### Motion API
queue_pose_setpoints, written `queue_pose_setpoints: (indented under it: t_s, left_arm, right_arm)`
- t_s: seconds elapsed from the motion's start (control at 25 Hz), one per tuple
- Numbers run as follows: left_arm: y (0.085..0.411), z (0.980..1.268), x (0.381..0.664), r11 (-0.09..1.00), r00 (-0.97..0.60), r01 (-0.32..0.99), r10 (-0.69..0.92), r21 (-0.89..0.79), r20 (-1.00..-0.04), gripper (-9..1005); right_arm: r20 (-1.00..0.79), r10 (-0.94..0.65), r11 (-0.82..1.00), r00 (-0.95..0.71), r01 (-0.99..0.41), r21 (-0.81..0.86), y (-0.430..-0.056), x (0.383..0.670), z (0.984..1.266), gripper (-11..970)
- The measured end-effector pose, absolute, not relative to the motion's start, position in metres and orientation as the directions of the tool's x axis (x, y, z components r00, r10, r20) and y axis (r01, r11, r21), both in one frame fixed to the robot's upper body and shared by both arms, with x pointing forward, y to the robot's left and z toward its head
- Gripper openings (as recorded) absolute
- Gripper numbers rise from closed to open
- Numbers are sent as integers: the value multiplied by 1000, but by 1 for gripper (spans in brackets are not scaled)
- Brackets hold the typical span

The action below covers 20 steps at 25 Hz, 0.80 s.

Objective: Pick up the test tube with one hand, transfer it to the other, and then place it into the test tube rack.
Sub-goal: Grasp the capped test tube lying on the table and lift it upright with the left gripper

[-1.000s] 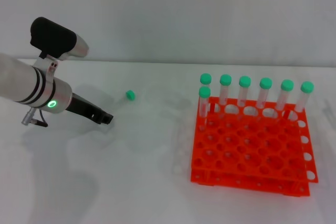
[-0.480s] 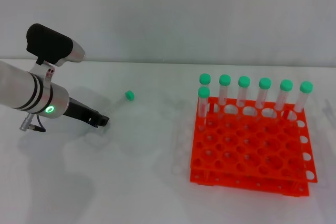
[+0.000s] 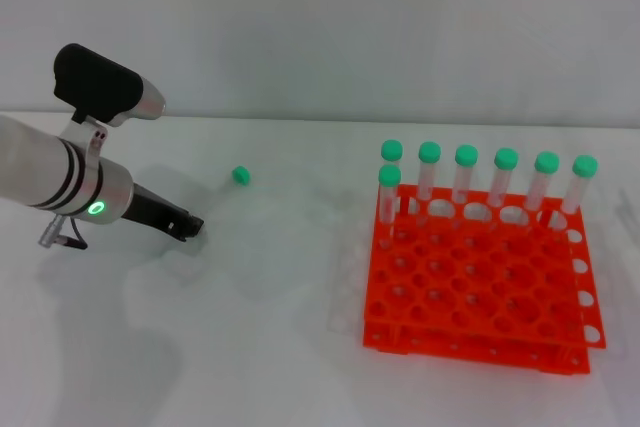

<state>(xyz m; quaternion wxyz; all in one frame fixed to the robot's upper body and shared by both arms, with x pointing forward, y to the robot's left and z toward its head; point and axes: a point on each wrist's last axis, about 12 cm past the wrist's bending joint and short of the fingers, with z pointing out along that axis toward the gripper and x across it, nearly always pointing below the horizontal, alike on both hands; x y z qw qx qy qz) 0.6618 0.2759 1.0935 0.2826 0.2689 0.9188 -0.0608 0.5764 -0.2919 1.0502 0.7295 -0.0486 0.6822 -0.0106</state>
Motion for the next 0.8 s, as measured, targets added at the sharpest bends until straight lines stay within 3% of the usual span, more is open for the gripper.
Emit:
queue_pose_setpoints:
  t_s: [0.2, 0.44, 0.64, 0.8]
  left_arm:
    - [274, 1097, 666, 845, -665, 532, 455, 52, -592, 198]
    - [271, 1107, 675, 846, -574, 532, 400, 47, -714, 199]
    - [266, 1112, 678, 848, -430, 526, 330, 63, -841, 197]
    - [253, 1104, 670, 842, -267, 523, 307, 131, -913, 198]
  right_arm:
    - [-994, -81, 995, 70, -49, -85, -292, 576, 1050, 861]
    - [-994, -78, 996, 71, -39, -81, -294, 577, 1051, 861]
    - [-995, -62, 998, 72, -29, -64, -296, 577, 1052, 860]
    - [-997, 39, 999, 70, -24, 37, -301, 577, 1052, 860]
